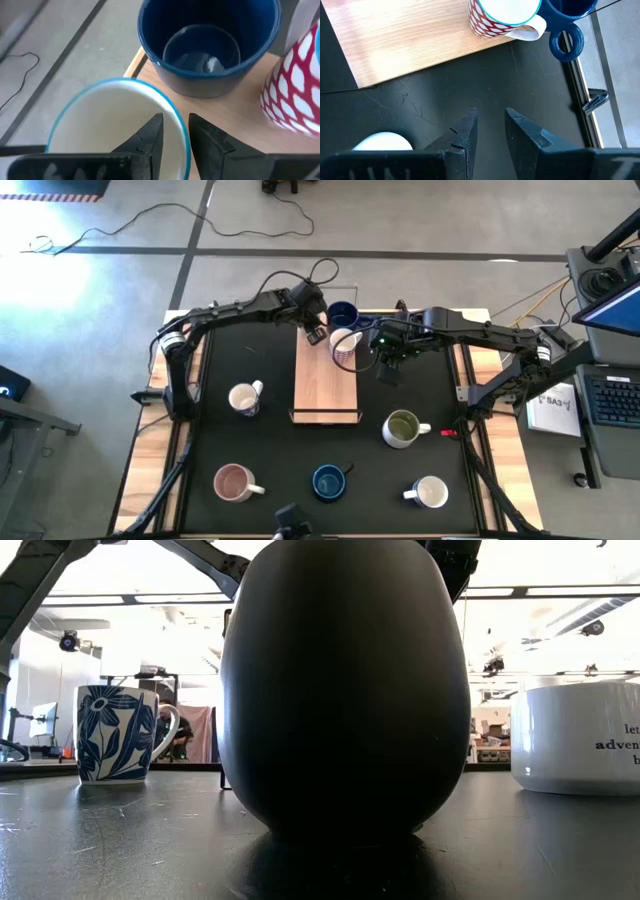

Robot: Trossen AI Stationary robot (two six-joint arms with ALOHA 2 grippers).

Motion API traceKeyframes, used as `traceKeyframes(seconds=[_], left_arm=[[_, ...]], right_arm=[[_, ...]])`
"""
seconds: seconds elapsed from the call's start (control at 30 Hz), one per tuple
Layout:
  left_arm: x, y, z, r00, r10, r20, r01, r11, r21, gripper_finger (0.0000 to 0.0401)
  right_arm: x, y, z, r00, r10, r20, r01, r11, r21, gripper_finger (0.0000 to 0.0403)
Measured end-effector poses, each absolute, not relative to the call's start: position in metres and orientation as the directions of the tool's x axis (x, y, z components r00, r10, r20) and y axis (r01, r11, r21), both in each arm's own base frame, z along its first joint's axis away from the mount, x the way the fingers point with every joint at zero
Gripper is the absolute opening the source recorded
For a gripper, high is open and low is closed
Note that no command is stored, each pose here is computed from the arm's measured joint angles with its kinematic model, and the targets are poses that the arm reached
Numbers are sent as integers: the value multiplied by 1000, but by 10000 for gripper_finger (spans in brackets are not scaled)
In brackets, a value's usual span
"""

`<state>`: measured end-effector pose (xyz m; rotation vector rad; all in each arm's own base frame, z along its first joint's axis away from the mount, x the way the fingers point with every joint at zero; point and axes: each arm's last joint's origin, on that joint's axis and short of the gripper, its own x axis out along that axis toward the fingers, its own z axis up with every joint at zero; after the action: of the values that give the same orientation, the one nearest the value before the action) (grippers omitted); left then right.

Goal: Place coffee mugs
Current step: Put the green patterned mug on the shelf, then put the left blue patterned mug on the shelf

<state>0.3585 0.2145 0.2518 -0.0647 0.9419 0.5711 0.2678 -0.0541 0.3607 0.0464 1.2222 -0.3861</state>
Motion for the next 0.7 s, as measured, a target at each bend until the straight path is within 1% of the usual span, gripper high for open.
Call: traceKeyframes(seconds=[0.23,0.4,0.57,0.7], left_arm=[[357,212,258,464,439,-769,-489,851,191,76],[359,207,260,469,433,-770,-478,857,191,76],[364,199,265,485,427,-763,-445,872,204,76],[368,195,277,503,426,-752,-408,884,228,76]], right_arm=[[268,-54,361,285,-264,-922,312,935,-171,84],[268,-54,361,285,-264,-922,312,935,-171,88],[268,-54,361,285,-264,-922,312,934,-171,91],[268,-54,361,285,-264,-922,313,934,-171,87]])
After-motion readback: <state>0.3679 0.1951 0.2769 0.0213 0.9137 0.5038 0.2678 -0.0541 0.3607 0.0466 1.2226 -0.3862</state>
